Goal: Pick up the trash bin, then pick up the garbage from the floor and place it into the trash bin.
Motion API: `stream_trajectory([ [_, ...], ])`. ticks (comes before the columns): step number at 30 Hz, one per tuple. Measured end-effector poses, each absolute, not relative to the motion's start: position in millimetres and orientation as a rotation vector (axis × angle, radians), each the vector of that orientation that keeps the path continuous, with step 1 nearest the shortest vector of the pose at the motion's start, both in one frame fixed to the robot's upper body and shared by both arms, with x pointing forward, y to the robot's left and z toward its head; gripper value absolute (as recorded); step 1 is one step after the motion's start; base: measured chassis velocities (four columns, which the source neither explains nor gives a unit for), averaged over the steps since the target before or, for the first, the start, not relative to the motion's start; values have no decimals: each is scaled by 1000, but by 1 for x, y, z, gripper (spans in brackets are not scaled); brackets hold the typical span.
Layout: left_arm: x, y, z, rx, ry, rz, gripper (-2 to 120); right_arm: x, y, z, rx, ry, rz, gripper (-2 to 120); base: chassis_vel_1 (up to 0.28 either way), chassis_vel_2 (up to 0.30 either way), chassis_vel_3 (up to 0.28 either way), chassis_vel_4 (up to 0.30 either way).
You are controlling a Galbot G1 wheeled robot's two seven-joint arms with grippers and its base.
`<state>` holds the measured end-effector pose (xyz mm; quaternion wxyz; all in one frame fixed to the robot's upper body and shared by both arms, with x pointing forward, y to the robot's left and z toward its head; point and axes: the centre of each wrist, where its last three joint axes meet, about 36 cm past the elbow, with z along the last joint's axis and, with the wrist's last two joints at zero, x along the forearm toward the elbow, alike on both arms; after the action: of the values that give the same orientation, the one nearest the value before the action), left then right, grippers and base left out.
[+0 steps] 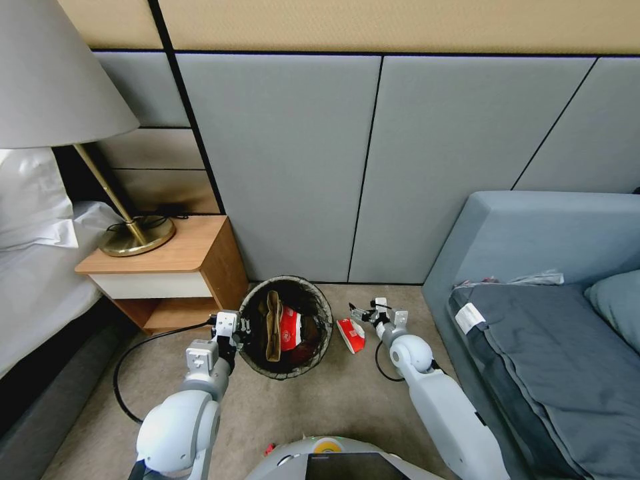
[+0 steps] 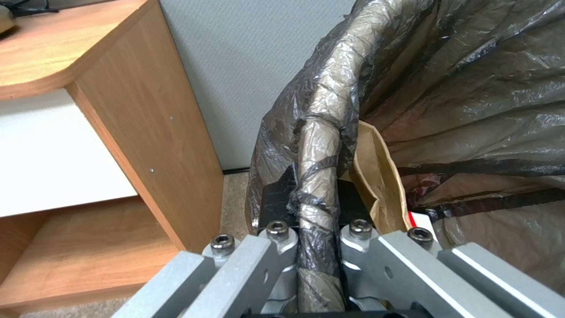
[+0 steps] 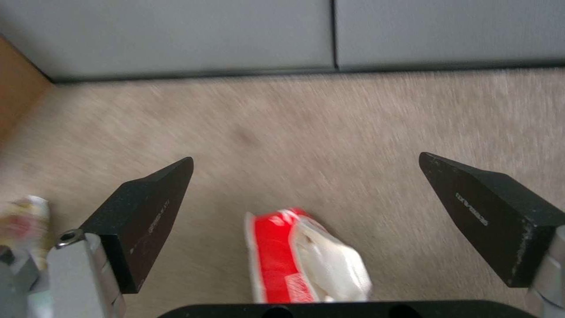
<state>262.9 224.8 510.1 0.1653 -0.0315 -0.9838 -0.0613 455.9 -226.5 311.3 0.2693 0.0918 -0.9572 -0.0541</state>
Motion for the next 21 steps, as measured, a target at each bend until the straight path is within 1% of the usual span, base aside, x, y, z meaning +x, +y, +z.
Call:
stream_trajectory([
  [21,262,221,510,-90,-2802,-190,1,477,-229,251,199,-2495,-70,100,0,0,0,0],
])
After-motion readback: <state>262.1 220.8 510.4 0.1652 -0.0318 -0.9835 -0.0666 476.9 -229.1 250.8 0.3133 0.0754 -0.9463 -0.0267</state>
